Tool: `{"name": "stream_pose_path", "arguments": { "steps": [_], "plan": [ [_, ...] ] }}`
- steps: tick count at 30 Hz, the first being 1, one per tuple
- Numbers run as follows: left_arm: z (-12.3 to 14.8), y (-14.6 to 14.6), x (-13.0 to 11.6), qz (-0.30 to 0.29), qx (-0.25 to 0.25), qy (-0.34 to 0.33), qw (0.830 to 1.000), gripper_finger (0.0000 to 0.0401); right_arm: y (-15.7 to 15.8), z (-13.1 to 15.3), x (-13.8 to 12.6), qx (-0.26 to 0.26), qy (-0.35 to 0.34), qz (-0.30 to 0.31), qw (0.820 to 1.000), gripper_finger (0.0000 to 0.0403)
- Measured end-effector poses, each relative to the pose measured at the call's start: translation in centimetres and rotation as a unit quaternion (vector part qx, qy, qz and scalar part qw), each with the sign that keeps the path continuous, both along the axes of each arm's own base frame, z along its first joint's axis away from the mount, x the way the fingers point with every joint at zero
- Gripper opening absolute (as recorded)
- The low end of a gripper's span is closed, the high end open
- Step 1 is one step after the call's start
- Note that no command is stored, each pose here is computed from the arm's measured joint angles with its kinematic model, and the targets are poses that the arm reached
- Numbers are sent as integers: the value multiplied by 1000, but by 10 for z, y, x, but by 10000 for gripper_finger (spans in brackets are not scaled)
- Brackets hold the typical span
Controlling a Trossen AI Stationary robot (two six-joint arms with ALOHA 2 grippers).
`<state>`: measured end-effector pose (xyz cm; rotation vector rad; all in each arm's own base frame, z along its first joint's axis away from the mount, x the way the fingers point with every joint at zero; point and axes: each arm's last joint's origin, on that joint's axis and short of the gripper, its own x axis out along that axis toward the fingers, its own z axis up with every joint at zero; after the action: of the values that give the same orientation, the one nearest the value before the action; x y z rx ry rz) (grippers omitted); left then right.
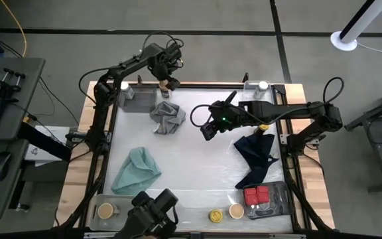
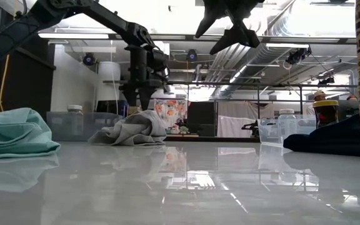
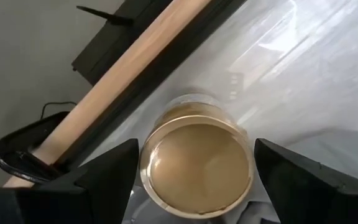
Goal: Sort spices by type
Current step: Put the top brown seasoning bottle into the white bin
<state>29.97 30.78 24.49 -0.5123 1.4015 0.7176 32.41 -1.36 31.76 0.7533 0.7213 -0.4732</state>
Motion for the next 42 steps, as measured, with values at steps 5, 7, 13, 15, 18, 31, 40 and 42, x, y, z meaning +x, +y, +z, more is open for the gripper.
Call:
{"name": "stream_pose_path", "arguments": {
  "steps": [5,7,13,15,18,31,40,42],
  "plan": [
    [-8,2,-6,10,-25,-2,1000,305,0,0,0,-2,1,2,1000,233],
    [-9,2,-6,12,-23,-2,1000,305,0,0,0,-2,0,3,1000,233],
    [-9,3,-2,6,-14,-11,1000,295,0,0,0,-3,1,3,1000,233],
    [-9,2,-2,5,-13,-11,1000,280,0,0,0,-4,1,4,1000,233],
    [-8,0,0,0,-11,-8,1000,243,0,0,0,-4,1,4,1000,233],
    [120,-68,-1,-67,83,-118,987,233,-21,24,-13,-122,-5,0,993,233],
    [188,-228,-15,-222,54,-159,961,233,-55,46,-44,-181,1,-34,983,233],
    [196,-269,-22,-269,38,-168,948,233,-59,47,-47,-182,5,-28,983,233]
  ]
}}
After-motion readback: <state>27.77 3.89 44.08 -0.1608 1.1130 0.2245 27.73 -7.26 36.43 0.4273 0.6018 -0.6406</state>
